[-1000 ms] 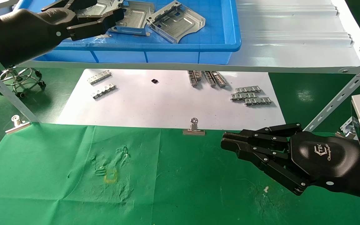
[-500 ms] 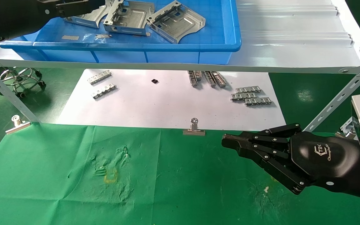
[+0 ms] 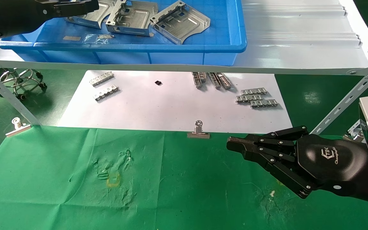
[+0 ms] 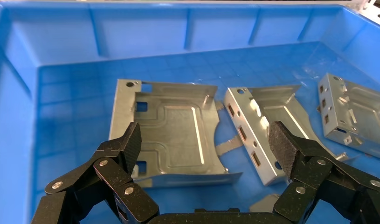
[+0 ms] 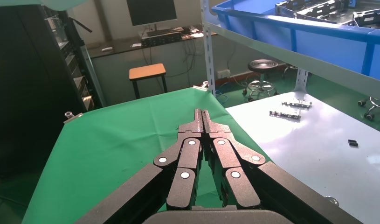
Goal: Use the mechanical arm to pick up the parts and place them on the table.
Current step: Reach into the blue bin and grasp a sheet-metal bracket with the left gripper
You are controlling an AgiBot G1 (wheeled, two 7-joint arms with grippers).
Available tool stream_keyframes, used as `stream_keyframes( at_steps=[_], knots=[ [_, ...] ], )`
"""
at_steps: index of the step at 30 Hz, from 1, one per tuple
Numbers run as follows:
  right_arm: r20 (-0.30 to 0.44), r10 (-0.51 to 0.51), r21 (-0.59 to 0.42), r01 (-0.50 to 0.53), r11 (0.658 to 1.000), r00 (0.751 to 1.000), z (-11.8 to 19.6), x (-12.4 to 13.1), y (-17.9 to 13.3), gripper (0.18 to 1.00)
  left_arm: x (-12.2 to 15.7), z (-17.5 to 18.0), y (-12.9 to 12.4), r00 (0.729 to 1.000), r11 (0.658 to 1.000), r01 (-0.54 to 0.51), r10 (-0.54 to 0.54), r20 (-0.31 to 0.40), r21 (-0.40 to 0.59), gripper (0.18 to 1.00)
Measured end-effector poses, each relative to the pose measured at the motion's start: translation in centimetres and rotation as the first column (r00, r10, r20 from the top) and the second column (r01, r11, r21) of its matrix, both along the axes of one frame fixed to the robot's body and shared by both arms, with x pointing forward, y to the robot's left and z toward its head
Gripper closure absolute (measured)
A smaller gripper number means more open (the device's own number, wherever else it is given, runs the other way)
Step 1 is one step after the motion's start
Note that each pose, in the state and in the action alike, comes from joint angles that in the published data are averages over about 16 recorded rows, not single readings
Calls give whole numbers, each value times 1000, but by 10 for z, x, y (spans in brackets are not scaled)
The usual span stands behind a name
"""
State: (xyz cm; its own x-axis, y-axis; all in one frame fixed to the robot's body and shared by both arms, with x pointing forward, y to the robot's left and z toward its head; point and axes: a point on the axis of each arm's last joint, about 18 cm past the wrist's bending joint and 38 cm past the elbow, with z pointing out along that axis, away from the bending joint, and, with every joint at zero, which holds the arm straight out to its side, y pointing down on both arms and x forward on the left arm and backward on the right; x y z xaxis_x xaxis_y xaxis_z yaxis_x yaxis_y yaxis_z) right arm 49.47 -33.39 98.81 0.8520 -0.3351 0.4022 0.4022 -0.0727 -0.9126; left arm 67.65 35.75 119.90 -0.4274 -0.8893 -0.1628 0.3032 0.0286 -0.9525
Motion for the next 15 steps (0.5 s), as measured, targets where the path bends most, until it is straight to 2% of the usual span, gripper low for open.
stream_keyframes(
  at_steps=[15],
  knots=[
    [0,0,0,0,1000,1000,0,0,0,987,18,-1,11,992,990,-128,127,27,63,183]
  ],
)
